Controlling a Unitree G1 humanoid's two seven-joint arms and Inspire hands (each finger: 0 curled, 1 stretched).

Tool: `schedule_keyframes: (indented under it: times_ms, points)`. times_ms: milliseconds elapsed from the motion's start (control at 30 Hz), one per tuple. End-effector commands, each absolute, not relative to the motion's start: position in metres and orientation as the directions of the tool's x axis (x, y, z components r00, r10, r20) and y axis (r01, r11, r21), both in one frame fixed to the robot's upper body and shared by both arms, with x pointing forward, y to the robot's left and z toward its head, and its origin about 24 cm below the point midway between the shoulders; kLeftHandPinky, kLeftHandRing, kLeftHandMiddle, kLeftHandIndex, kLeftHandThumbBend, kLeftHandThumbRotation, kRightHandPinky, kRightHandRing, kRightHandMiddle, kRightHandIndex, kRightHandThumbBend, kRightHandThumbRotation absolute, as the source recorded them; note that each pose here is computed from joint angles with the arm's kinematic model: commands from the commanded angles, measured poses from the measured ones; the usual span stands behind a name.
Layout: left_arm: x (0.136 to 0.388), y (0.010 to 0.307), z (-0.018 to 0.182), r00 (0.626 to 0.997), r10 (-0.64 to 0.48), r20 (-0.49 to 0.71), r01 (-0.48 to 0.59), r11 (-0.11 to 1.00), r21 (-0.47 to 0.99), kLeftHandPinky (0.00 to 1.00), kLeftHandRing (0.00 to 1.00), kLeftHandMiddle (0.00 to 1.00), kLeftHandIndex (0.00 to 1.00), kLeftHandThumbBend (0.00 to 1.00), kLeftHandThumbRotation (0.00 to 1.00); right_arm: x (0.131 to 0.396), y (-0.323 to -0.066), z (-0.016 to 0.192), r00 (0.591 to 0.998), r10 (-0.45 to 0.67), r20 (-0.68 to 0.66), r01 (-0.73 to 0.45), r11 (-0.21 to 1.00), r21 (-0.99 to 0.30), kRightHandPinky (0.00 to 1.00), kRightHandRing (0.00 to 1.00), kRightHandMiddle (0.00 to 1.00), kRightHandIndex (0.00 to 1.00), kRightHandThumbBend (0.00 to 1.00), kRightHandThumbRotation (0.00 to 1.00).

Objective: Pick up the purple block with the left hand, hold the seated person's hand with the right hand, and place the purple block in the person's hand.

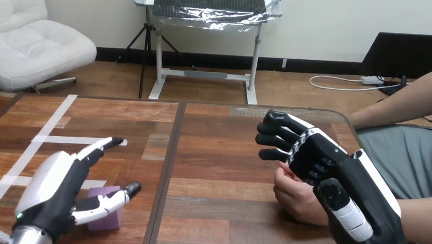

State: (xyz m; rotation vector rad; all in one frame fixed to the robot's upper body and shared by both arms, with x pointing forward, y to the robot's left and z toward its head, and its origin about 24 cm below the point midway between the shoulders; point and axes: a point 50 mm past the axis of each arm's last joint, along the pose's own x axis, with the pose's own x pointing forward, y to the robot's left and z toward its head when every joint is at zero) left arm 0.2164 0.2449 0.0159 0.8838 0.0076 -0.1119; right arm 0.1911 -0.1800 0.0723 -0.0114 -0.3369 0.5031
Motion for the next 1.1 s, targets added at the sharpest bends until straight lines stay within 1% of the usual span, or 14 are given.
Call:
schedule_keyframes:
  times_ms: [0,567,1067]
  points:
    - [0.237,0.246,0.029,0.994,-0.111,-0.005,0.069,0.59,0.805,0.92,0.88,0.9,0.86,0.6,0.54,0.196,-0.182,0.089,0.799,0.473,0.372,-0.46,0.878,-0.13,0.79,0.83,0.84,0.85,0.96,0.79]
    - [0.246,0.25,0.015,0.991,-0.111,-0.075,0.124,0.552,0.824,0.9,0.87,0.89,0.86,0.63,0.53,0.196,-0.182,0.088,0.8,0.469,0.375,-0.459,0.88,-0.122,0.79,0.84,0.84,0.85,0.97,0.8]
    - [0.251,0.253,0.007,0.983,-0.115,-0.143,0.182,0.51,0.841,0.91,0.87,0.89,0.86,0.64,0.51,0.195,-0.183,0.088,0.799,0.467,0.379,-0.456,0.881,-0.124,0.79,0.84,0.84,0.85,0.97,0.8]
